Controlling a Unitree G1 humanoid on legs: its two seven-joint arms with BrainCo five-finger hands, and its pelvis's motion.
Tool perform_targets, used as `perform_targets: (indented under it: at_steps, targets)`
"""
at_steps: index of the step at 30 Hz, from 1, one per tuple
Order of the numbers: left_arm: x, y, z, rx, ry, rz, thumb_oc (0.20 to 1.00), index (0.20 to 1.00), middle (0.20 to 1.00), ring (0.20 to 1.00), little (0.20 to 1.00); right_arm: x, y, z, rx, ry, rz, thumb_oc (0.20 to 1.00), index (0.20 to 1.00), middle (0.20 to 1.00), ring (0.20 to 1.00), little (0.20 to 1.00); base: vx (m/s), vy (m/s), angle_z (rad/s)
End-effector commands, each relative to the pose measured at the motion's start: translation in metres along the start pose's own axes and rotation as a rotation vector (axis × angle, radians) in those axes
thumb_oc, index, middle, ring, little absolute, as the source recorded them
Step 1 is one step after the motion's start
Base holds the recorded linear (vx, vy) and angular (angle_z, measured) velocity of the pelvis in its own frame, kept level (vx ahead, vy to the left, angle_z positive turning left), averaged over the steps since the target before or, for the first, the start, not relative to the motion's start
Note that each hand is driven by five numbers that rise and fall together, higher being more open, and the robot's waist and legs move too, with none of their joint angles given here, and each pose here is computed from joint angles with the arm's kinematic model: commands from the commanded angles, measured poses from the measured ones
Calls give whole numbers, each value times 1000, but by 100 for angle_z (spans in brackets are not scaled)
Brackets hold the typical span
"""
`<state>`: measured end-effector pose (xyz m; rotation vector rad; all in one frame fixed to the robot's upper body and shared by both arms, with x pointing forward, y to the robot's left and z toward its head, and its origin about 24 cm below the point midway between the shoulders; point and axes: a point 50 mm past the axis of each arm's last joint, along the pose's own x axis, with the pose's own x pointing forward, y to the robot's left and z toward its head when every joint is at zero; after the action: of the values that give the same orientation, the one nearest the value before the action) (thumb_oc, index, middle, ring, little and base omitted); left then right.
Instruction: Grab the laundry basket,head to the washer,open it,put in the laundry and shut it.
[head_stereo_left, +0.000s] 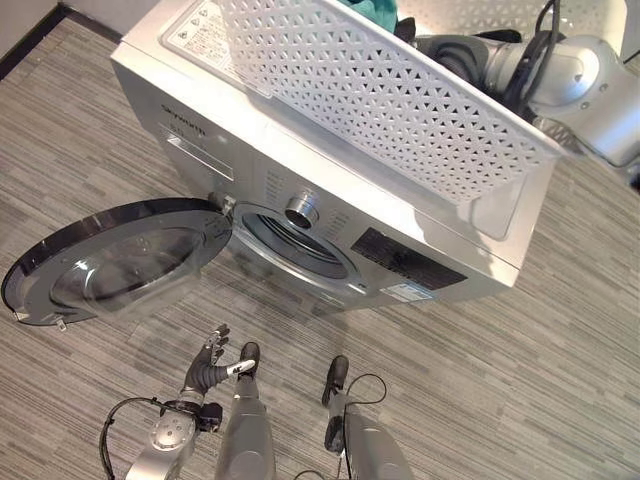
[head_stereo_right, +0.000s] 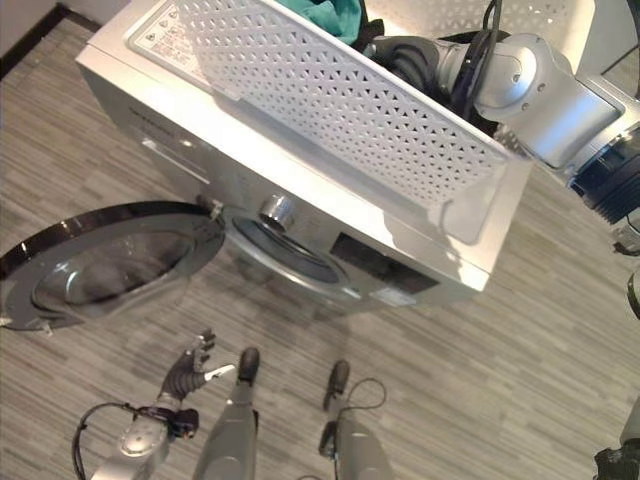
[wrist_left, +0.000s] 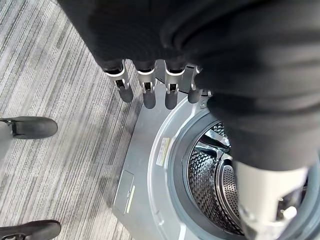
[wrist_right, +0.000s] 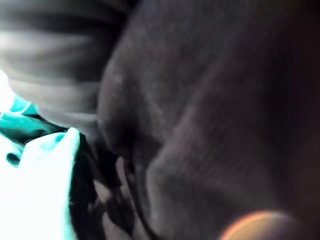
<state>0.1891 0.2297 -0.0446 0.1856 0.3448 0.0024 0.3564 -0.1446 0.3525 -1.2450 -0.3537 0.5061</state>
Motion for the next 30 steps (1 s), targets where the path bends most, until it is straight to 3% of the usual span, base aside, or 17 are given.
perform_targets:
  at_steps: [1,5,13,16,30]
  targets:
    - [10,5,26,3,-122,36,1000,1000,1000,1000,1000,7,19,-4,-4,-30,-23,200,200,200,200,200,0,0,0]
    - [9,8,19,-19,-97,83,1000,1000,1000,1000,1000,-16,-15,-4,-27,-60,-208,200,200,200,200,200,-9,8,0]
    - [6,16,14,-8,-81,111,1000,1000,1000,1000,1000,-50,-54,-1,-42,-93,-388,200,200,200,200,200,0,1,0]
    - [5,26,9,4,-54,144,1000,1000,1000,1000,1000,-84,-103,-2,-24,-83,-659,200,200,200,200,200,26,-1,-9]
    - [5,33,-3,8,12,193,1000,1000,1000,1000,1000,-101,-145,4,-26,-53,-1010,200,200,200,200,200,7,1,-1]
